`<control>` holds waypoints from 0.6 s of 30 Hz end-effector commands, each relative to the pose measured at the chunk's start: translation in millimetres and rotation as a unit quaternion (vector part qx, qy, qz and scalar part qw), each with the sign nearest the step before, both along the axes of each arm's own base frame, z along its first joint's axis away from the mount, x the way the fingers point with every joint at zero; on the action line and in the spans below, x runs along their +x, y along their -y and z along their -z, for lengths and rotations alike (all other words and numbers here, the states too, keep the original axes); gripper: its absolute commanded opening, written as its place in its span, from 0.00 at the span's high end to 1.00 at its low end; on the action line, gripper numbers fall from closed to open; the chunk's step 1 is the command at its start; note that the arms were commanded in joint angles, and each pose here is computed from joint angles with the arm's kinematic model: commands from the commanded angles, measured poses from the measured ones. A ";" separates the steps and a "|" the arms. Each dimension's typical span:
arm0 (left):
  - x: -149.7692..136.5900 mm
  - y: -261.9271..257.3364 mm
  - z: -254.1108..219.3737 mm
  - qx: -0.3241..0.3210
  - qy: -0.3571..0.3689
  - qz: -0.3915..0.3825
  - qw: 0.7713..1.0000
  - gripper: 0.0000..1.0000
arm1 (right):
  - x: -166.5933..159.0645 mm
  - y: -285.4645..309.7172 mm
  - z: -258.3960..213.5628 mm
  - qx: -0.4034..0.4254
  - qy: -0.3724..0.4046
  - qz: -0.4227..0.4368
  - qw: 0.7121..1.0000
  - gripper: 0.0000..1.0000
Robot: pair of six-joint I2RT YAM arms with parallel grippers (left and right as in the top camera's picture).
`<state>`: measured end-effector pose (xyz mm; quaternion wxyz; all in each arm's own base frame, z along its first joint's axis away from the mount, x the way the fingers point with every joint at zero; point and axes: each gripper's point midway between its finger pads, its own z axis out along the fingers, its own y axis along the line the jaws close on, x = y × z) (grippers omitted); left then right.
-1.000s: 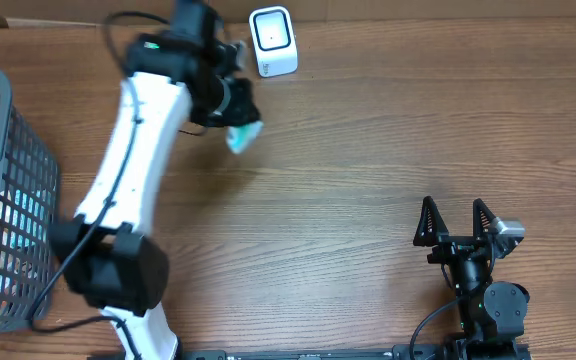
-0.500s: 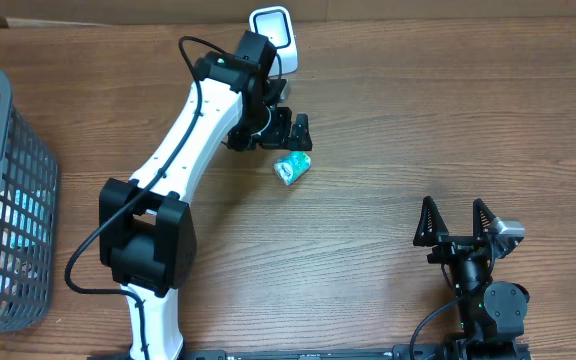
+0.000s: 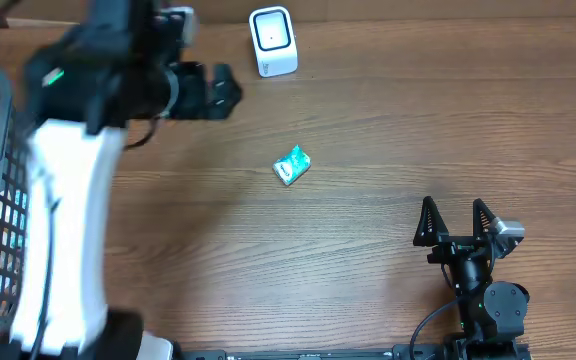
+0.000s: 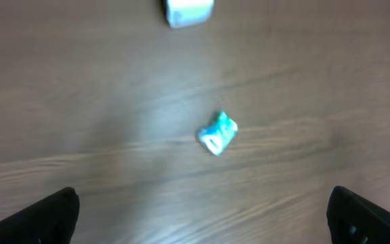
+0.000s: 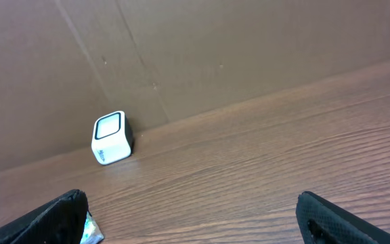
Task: Scan the item barcode
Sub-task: 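Move the left gripper back over the basket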
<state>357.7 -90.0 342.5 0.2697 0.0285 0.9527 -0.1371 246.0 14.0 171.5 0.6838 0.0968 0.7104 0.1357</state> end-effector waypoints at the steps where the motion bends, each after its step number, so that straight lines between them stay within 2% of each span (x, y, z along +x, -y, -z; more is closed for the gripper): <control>1: -24.9 -47.5 -26.7 0.052 0.041 -0.035 0.997 0.00 | 0.1 0.3 1.0 -0.002 0.004 0.003 1.000 0.00; 5: -42.1 -109.6 -38.0 0.039 0.041 -0.165 0.985 0.00 | 0.1 0.3 1.0 -0.002 0.004 0.003 1.000 0.00; 9: -60.4 -174.7 -29.9 0.008 0.008 -0.305 0.952 0.00 | 0.1 0.3 1.2 -0.002 0.003 0.003 1.000 0.00; 10: -70.1 -200.1 -27.3 0.000 0.000 -0.349 0.937 0.04 | 0.1 0.3 1.0 -0.002 0.004 0.003 1.000 0.00; 14: -94.4 -252.2 -24.8 -0.042 -0.004 -0.467 0.883 0.04 | 0.1 0.3 1.0 -0.002 0.004 0.003 1.000 0.00; 18: -108.9 -283.6 -11.9 -0.058 -0.022 -0.524 0.849 0.04 | 0.1 0.3 1.0 -0.002 0.004 0.003 1.000 0.00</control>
